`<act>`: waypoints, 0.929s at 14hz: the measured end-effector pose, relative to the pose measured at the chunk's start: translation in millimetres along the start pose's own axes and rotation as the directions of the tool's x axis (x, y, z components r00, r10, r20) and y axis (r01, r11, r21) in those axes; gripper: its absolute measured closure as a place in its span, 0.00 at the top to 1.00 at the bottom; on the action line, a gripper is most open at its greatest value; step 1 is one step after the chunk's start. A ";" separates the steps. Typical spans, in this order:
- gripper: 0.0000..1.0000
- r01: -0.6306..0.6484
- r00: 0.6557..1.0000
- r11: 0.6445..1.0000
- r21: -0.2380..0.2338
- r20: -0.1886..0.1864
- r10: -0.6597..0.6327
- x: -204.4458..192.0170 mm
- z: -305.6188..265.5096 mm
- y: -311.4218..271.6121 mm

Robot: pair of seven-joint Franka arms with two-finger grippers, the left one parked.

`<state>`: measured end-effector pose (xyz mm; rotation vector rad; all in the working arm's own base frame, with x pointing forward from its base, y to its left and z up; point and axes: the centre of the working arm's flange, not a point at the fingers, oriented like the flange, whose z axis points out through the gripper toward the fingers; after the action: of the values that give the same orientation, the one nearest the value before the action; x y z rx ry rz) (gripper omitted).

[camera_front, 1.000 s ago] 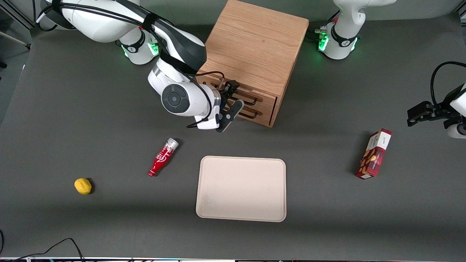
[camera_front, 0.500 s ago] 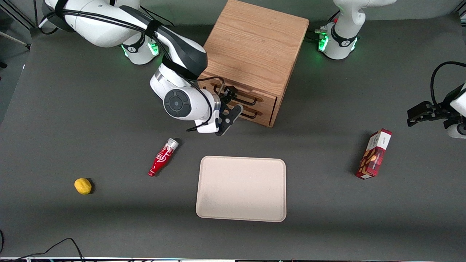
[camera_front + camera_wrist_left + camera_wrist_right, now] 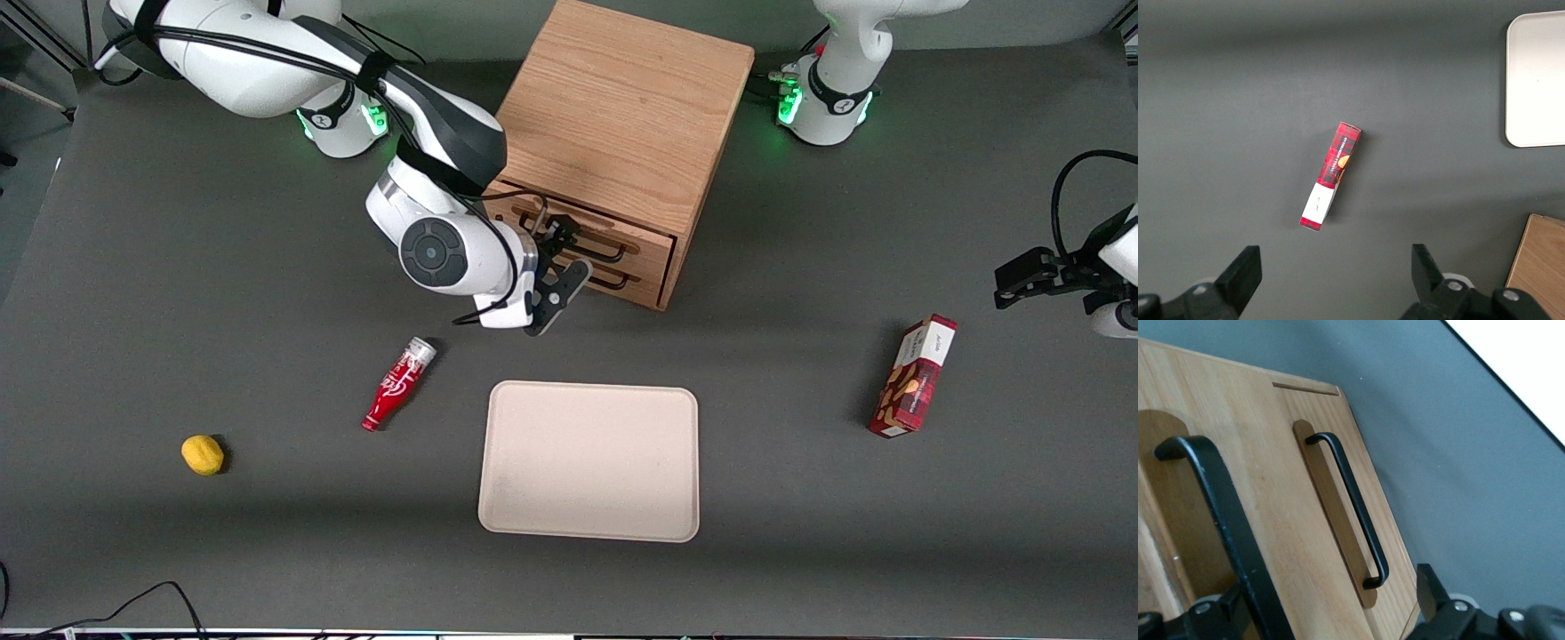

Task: Open upper drawer
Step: 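Pull the upper drawer outward by its handle with the right gripper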

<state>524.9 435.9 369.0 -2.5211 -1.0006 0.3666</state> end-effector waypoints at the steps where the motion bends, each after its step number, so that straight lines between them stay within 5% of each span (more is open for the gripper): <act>1: 1.00 -0.005 1.000 1.000 -0.002 -0.005 0.005 0.7 -2.0 3.6; 13: 1.00 -0.081 0.994 0.996 -0.035 -0.081 0.078 13.3 -35.6 70.9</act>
<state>590.0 388.6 366.9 -2.5938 -0.8870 0.2697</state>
